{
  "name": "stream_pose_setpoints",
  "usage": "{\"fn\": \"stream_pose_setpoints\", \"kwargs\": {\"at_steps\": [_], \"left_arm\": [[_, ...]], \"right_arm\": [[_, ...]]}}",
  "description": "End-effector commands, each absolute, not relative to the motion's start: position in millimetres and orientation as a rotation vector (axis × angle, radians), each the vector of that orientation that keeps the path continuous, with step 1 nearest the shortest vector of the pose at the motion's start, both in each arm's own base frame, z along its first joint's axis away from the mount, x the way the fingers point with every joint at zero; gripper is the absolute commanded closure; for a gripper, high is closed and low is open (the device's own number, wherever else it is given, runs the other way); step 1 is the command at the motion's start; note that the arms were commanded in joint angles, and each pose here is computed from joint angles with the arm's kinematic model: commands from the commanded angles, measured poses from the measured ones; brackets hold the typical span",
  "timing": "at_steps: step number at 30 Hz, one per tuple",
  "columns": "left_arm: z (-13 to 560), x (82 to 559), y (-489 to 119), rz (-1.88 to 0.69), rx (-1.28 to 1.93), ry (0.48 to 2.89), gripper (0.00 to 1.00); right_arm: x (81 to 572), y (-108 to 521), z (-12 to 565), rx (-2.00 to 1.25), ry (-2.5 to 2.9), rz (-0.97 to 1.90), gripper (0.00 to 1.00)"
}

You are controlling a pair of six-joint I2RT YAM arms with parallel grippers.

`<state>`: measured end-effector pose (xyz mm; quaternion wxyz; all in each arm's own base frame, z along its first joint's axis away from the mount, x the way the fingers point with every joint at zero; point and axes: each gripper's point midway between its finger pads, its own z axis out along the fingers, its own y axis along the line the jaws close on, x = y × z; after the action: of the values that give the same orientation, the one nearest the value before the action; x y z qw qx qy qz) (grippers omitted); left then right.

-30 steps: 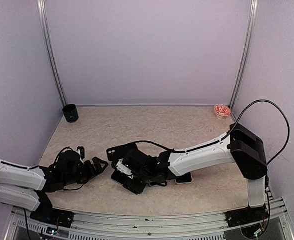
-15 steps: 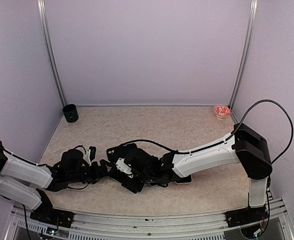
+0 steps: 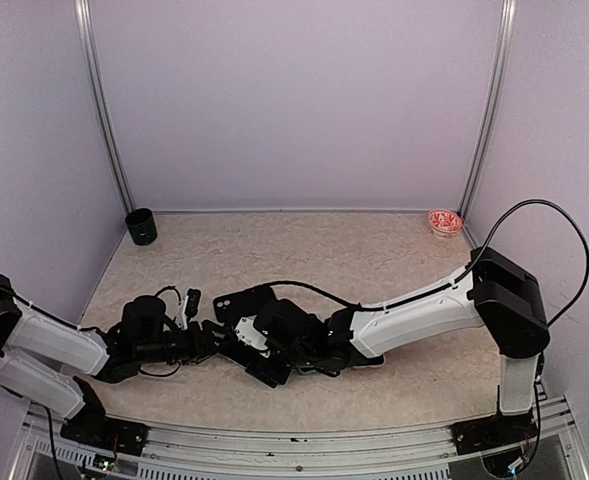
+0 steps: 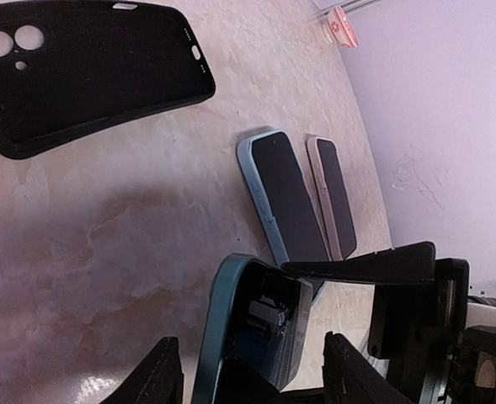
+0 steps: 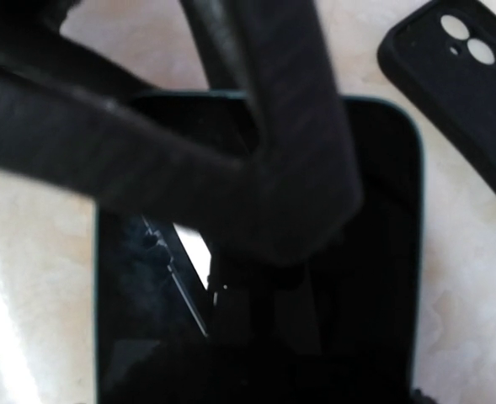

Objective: Put the phone into the phone case
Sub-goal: Pass from the right arm to the left

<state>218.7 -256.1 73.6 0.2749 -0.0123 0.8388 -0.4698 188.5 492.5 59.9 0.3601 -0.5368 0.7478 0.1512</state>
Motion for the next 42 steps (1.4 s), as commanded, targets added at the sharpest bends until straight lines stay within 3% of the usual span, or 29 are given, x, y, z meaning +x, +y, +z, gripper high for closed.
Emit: {"fn": "stream_pose_setpoints", "kwargs": {"at_steps": [1, 7, 17, 20, 26, 31, 42], "left_arm": [[93, 223, -269, -1.339, 0.025, 2.188, 0.48], [96, 223, -271, -1.358, 0.031, 2.176, 0.63], [100, 221, -276, -1.381, 0.046, 2.155, 1.0], [101, 221, -278, -1.388, 0.05, 2.149, 1.0], [108, 221, -277, -1.398, 0.052, 2.115, 1.0], [123, 221, -275, -1.404, 0.072, 2.056, 1.0], [165, 223, -265, -1.376, 0.105, 1.933, 1.0]], "right_arm": [[187, 506, 105, -1.304, 1.821, 0.481, 0.3], [185, 505, 114, -1.29, 1.79, 0.508, 0.3], [186, 502, 109, -1.279, 1.8, 0.5, 0.29], [188, 500, 111, -1.261, 1.808, 0.489, 0.26], [198, 487, 126, -1.19, 1.833, 0.424, 0.01], [214, 463, 139, -1.095, 1.861, 0.321, 0.0], [258, 363, 96, -0.852, 2.094, -0.043, 0.0]]}}
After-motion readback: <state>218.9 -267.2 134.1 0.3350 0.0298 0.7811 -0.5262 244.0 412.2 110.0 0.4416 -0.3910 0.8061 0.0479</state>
